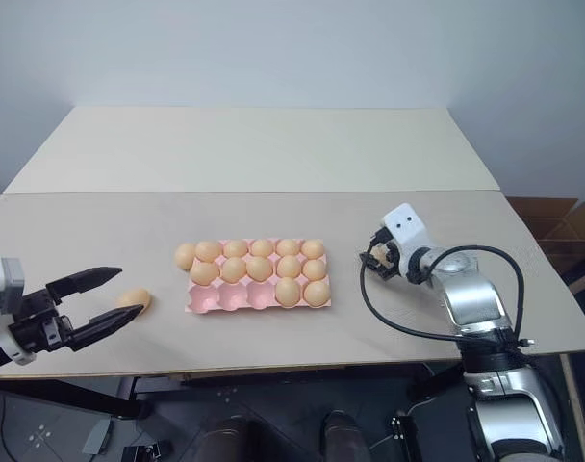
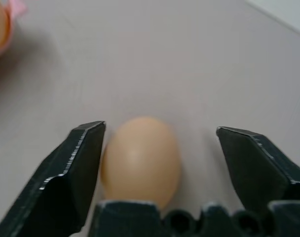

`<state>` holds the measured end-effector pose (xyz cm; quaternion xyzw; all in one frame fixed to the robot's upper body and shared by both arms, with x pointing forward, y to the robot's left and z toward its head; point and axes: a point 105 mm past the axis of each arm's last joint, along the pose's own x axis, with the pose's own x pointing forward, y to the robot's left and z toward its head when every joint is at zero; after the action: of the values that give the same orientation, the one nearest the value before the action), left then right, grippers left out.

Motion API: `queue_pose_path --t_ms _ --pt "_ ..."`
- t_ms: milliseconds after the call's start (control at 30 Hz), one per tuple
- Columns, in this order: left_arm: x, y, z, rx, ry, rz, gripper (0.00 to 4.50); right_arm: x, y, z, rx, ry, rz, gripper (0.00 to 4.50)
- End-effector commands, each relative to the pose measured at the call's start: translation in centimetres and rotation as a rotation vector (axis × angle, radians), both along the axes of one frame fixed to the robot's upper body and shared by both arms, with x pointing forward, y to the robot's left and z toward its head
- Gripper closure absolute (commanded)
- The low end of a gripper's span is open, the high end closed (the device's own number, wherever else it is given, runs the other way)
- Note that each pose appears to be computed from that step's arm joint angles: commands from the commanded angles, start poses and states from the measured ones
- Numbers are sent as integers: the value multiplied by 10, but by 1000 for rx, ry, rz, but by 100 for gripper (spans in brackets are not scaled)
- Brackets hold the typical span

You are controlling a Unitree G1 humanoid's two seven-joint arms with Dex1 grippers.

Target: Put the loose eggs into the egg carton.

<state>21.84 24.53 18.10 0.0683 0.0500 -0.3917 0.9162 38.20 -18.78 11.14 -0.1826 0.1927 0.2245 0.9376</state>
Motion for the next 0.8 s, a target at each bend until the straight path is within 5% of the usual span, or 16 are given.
queue_pose_path --t_ms 33,167,467,733,800 --pt "-4 -2 10 27 -54 -15 0 3 6 17 28 -42 12 163" --pt "-6 -2 11 34 -56 -13 0 -2 18 35 53 -96 46 260" --pt "-14 9 7 49 -29 44 0 -58 129 81 165 -197 369 260" --pt "-17 12 7 52 -21 67 0 -79 191 57 131 -137 544 260" --pt "-18 11 7 54 -20 69 0 -82 199 42 98 -102 567 189"
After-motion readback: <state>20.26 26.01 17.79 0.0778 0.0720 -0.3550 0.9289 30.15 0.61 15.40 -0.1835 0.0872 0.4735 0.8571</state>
